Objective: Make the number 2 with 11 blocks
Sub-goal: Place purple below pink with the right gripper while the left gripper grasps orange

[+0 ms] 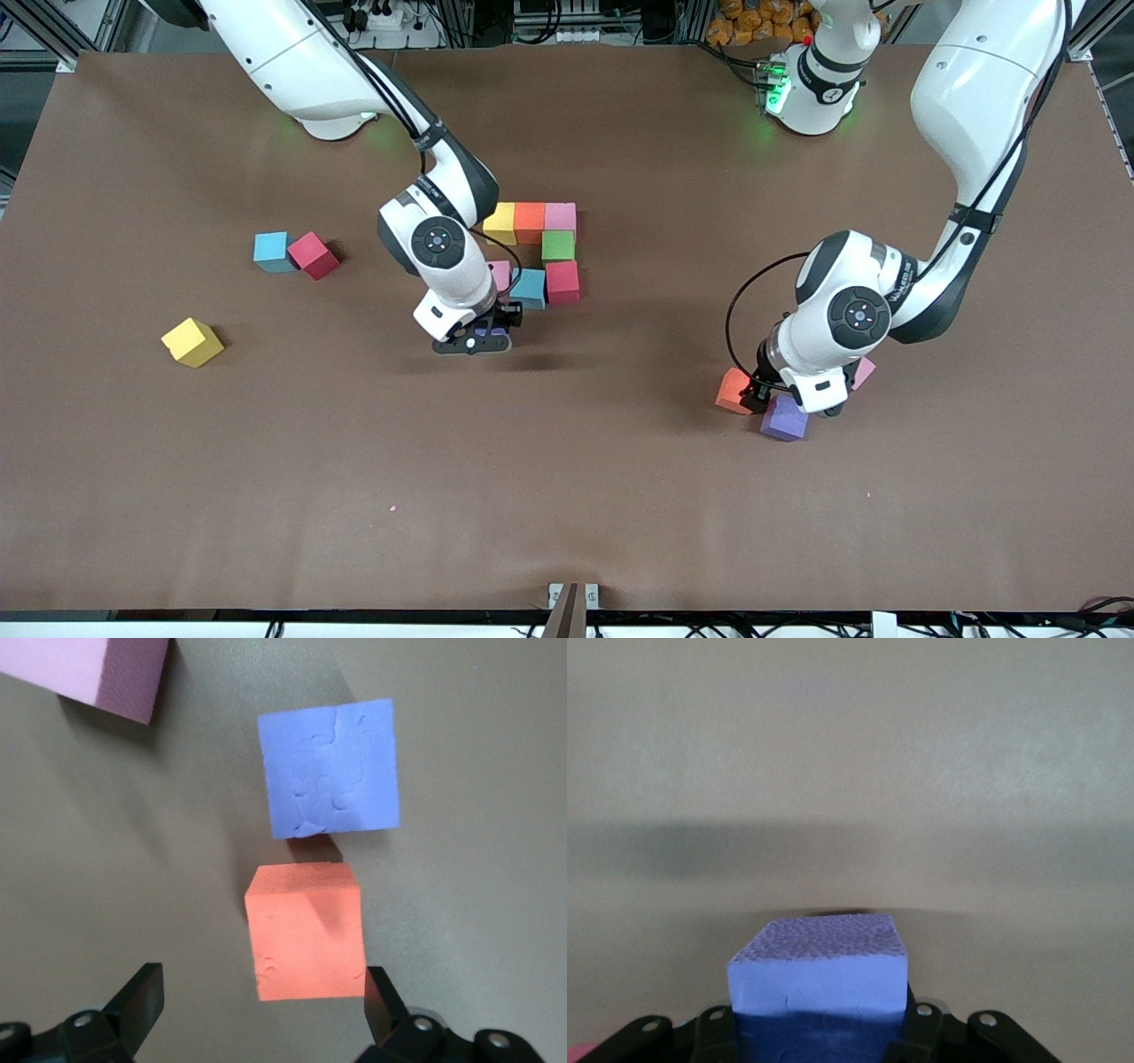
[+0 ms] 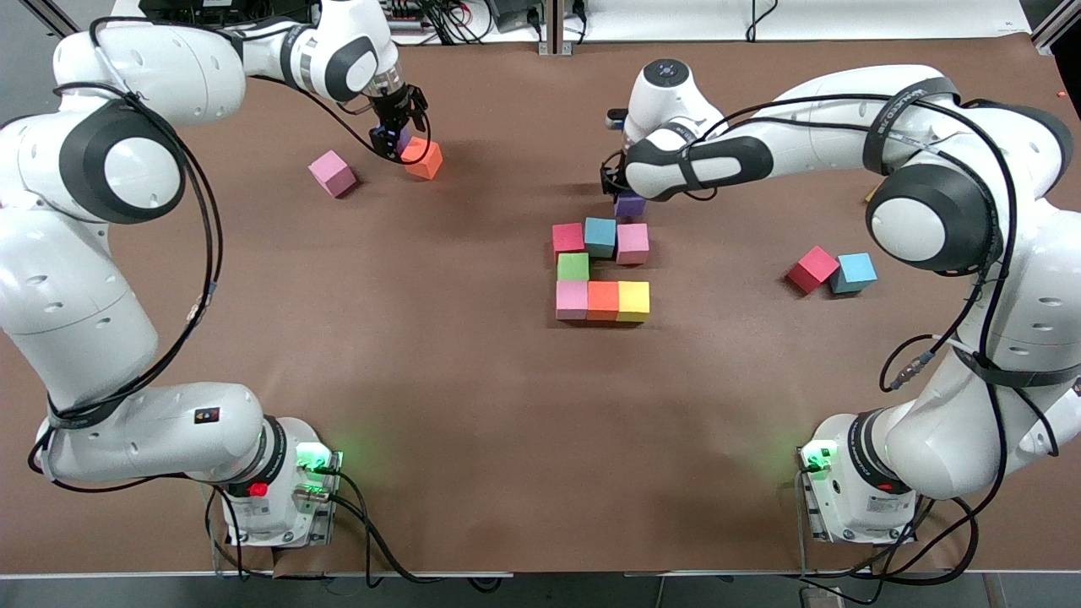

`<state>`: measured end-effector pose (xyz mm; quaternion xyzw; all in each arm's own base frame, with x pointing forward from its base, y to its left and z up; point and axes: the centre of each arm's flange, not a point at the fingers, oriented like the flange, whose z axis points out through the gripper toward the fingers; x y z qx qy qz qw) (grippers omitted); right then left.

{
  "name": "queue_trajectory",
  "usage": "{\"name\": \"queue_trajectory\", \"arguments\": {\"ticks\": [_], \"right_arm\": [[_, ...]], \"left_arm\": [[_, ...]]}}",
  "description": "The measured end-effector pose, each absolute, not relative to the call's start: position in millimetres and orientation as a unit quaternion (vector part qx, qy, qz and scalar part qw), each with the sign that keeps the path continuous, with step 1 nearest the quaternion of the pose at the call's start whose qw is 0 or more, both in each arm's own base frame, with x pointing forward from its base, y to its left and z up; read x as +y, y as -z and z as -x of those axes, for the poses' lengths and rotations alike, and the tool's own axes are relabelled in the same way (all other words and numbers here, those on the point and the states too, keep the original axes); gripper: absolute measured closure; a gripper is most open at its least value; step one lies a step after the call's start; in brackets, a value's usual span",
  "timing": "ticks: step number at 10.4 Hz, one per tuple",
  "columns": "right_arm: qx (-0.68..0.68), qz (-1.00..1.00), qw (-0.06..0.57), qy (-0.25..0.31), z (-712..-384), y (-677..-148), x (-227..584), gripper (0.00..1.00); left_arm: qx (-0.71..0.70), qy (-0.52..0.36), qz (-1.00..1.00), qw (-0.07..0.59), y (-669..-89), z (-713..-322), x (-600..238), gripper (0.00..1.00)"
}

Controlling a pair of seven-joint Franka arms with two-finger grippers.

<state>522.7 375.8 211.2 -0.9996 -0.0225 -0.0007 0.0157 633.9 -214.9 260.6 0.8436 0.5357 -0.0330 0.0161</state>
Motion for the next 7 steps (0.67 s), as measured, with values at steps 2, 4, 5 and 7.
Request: {"name": "queue_trajectory", "arguments": {"ticks": [2, 4, 5, 7], "right_arm": [[-0.042, 0.999, -0.002, 0.004, -517, -204, 374, 0.44], [-0.045, 0.999, -0.004, 0.003, -512, -197, 371, 0.44], [-0.041, 0.999, -0.005, 0.002, -510, -195, 371, 0.44], [-0.033, 0.999, -0.004, 0.002, -508, -195, 372, 0.44]], "left_arm": [[0.572, 0.026, -0.819, 0.037, -256, -639, -215, 0.00], [0.596, 0.022, -0.801, 0.049, -251, -643, -213, 0.00], [0.597, 0.022, -0.801, 0.048, -246, -642, -212, 0.00], [0.592, 0.025, -0.805, 0.039, -232, -639, -212, 0.00]]}}
